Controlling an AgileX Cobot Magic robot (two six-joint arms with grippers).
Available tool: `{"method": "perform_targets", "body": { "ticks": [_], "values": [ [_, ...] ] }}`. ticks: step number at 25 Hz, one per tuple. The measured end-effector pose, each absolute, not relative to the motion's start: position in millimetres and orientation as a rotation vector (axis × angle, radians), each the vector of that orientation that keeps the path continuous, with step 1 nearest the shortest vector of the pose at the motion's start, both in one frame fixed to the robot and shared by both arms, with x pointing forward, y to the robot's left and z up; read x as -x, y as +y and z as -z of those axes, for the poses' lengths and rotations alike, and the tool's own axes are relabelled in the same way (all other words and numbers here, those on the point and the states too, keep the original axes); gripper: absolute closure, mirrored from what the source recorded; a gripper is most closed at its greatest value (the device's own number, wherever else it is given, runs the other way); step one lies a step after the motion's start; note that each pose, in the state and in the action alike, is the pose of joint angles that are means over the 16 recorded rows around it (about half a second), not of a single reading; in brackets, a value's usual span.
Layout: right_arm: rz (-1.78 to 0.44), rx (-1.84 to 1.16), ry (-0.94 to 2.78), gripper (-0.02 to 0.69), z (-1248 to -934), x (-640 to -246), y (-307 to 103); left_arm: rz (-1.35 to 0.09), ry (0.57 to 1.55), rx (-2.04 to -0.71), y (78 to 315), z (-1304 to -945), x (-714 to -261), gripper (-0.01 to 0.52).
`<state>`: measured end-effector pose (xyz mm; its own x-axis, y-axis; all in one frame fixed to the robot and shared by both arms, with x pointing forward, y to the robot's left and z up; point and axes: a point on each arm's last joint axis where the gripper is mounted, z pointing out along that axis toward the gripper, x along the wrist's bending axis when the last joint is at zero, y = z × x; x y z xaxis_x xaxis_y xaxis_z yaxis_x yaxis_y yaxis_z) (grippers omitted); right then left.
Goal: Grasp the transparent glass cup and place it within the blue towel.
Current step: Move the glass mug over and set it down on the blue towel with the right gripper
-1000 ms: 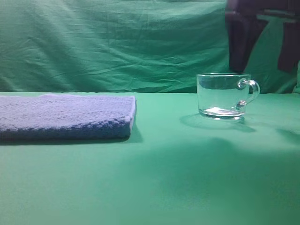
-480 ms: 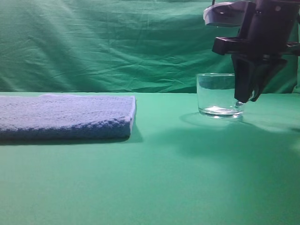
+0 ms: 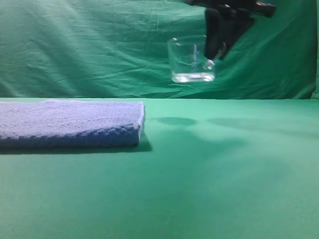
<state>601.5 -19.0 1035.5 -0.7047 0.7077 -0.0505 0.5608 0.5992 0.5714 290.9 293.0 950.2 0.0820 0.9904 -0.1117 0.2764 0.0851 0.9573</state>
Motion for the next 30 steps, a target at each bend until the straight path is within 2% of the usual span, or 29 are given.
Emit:
{"method": "perform_targets", "body": {
  "ticks": [9, 12, 16, 19, 23, 26, 30],
  "values": [
    [-0.807, -0.831, 2.653, 0.548, -984.2, -599.3, 62.7, -0.92, 1.378, -1.375, 293.0, -950.2, -290.9, 0.514],
    [-0.814, -0.791, 2.669, 0.492, -970.5, -598.2, 76.4, -0.92, 1.378, -1.375, 293.0, -950.2, -290.9, 0.514],
    [-0.822, -0.779, 2.676, 0.379, -966.7, -596.8, 84.8, -0.92, 1.378, -1.375, 293.0, -950.2, -290.9, 0.514],
    [-0.828, -0.798, 2.665, 0.332, -980.0, -595.6, 84.7, -0.92, 1.378, -1.375, 293.0, -950.2, -290.9, 0.514],
    [-0.804, -0.842, 2.634, 0.34, -1015.0, -591.1, 75.9, -0.92, 1.378, -1.375, 293.0, -950.2, -290.9, 0.514],
    [-0.775, -0.892, 2.593, 0.387, -1049.9, -584.8, 63.2, -0.92, 1.378, -1.375, 293.0, -950.2, -290.9, 0.514],
    [-0.759, -0.967, 2.509, 0.511, -1103.3, -571.0, 39.3, -0.92, 1.378, -1.375, 293.0, -950.2, -290.9, 0.514]
  ]
}}
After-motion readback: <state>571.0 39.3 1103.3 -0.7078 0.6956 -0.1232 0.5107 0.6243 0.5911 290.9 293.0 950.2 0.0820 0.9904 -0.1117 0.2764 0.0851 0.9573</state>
